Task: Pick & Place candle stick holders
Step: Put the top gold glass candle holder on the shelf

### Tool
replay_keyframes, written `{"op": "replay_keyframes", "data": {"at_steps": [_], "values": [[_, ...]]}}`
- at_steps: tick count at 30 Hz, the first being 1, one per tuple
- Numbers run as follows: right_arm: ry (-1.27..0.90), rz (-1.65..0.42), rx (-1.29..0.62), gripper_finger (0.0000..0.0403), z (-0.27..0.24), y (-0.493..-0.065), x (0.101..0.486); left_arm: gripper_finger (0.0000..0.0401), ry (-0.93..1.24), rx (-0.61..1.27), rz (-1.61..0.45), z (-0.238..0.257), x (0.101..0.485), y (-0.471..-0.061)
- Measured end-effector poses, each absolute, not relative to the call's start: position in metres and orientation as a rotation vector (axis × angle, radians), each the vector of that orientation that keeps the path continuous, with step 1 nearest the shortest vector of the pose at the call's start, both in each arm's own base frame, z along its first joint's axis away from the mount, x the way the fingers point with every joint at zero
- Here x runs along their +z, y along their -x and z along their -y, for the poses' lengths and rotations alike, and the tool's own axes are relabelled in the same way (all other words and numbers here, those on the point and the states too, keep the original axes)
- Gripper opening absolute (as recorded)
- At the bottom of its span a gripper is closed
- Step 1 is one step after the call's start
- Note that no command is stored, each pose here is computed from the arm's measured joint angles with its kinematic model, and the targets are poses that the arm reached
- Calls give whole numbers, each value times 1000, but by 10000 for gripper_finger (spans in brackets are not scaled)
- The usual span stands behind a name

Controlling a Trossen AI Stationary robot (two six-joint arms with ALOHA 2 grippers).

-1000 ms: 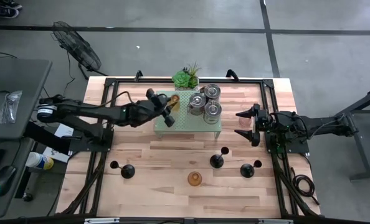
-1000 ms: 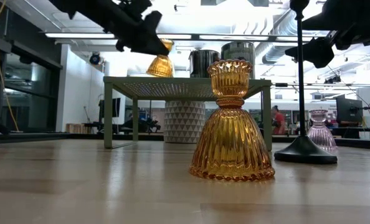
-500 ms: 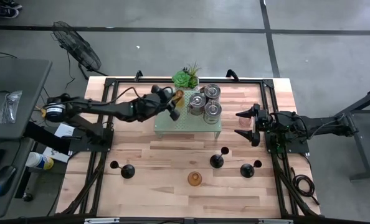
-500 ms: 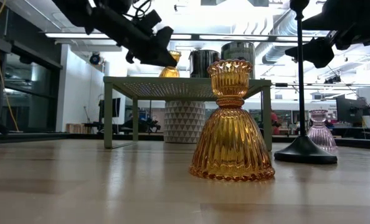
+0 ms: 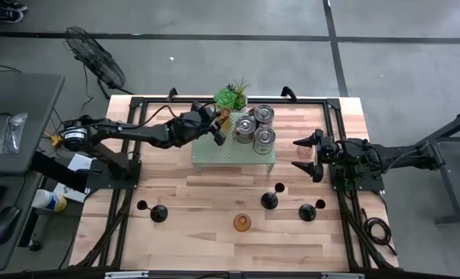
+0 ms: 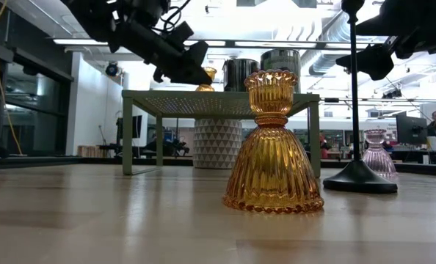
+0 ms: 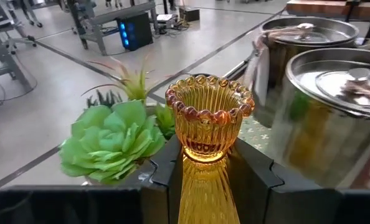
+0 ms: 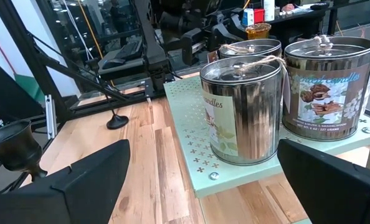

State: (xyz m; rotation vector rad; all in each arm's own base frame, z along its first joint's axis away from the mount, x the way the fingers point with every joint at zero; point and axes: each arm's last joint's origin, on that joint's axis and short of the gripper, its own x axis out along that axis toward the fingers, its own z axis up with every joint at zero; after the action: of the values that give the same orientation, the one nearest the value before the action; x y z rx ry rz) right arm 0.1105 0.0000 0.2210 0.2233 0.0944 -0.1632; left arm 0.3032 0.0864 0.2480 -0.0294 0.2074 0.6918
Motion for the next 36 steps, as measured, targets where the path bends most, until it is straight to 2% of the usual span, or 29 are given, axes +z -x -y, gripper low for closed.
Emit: {"op": "replay_keyframes", "data": {"at_steps": [36], "values": [[-223, -94, -164, 400, 0, -111, 221, 97, 31, 710, -192, -93, 241, -313]]}}
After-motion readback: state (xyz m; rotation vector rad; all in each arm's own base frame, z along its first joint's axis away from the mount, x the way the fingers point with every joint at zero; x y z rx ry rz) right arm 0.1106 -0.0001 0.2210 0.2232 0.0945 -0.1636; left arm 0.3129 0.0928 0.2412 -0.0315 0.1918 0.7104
